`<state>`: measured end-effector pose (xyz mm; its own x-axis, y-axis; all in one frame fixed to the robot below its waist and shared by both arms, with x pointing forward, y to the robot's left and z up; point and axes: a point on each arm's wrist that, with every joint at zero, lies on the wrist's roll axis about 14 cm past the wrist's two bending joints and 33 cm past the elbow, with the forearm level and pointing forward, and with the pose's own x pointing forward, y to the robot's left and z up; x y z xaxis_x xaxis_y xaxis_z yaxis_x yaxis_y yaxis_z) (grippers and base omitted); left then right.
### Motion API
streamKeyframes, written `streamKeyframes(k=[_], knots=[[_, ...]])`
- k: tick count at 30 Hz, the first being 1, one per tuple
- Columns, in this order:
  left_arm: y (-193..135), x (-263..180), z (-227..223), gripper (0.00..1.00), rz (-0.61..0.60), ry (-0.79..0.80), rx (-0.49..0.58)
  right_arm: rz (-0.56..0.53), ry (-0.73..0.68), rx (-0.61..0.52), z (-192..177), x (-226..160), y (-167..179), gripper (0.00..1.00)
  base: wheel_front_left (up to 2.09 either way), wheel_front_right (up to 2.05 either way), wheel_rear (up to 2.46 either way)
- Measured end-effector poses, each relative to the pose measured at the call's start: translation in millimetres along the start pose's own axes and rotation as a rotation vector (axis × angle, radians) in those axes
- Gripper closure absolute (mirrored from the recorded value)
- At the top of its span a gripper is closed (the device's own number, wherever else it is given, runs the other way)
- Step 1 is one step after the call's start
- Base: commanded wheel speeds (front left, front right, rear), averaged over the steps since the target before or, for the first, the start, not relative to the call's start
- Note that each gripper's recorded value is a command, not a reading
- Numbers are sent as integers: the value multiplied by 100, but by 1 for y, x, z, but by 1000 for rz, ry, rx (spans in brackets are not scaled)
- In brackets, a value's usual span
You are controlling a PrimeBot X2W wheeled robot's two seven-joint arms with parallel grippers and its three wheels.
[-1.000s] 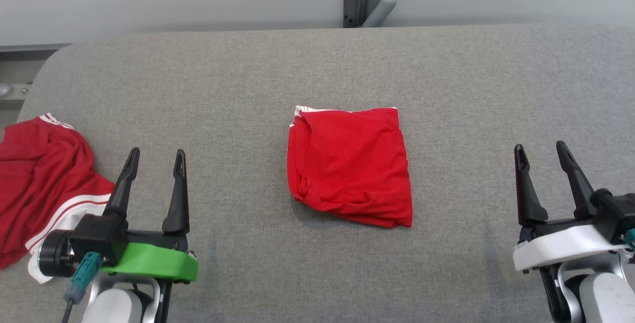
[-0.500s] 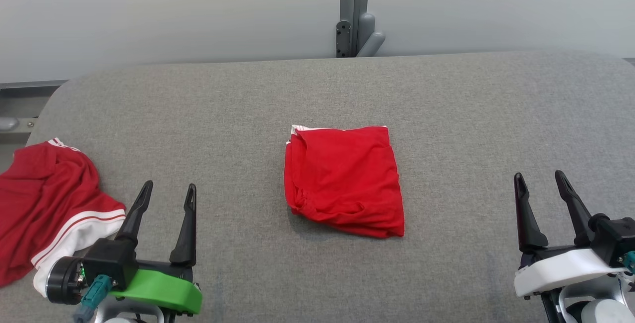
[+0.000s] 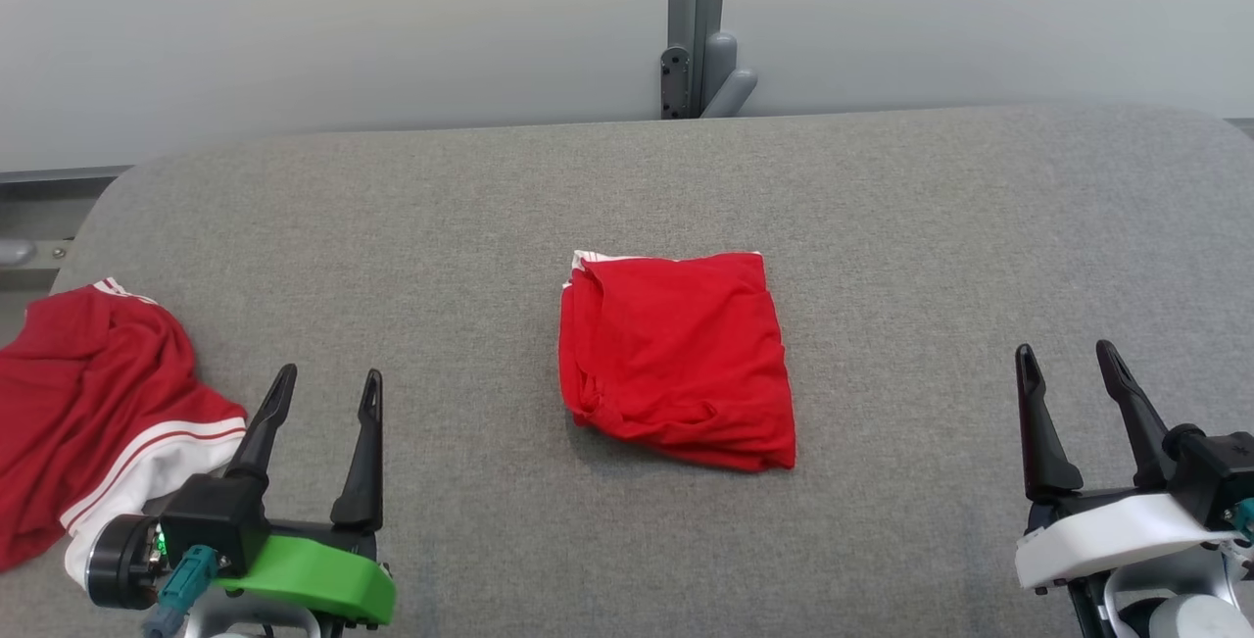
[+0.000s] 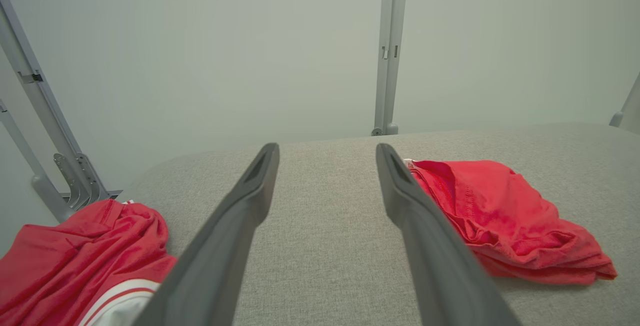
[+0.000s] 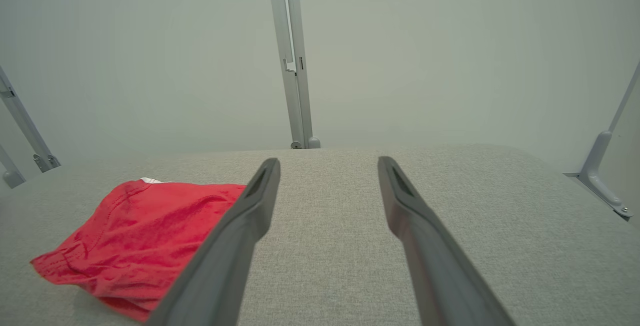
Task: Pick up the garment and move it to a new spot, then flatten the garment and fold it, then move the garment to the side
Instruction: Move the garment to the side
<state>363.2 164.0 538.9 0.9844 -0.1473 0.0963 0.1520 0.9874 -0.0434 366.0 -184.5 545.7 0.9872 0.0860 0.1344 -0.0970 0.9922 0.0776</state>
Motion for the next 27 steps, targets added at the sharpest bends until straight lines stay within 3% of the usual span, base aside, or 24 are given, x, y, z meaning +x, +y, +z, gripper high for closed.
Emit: streamKeyframes(k=[17,22,27], knots=[[1,2,-5,0,5,20,-6,-2,21,22,-8,4,-1,0,0,0,0],[1,10,1,0,2,0,-4,41,60,33,-19,25,6,0,0,0,0],[3,19,1,0,0,-9,-3,144,197,56,-59,50,33,0,0,0,0]])
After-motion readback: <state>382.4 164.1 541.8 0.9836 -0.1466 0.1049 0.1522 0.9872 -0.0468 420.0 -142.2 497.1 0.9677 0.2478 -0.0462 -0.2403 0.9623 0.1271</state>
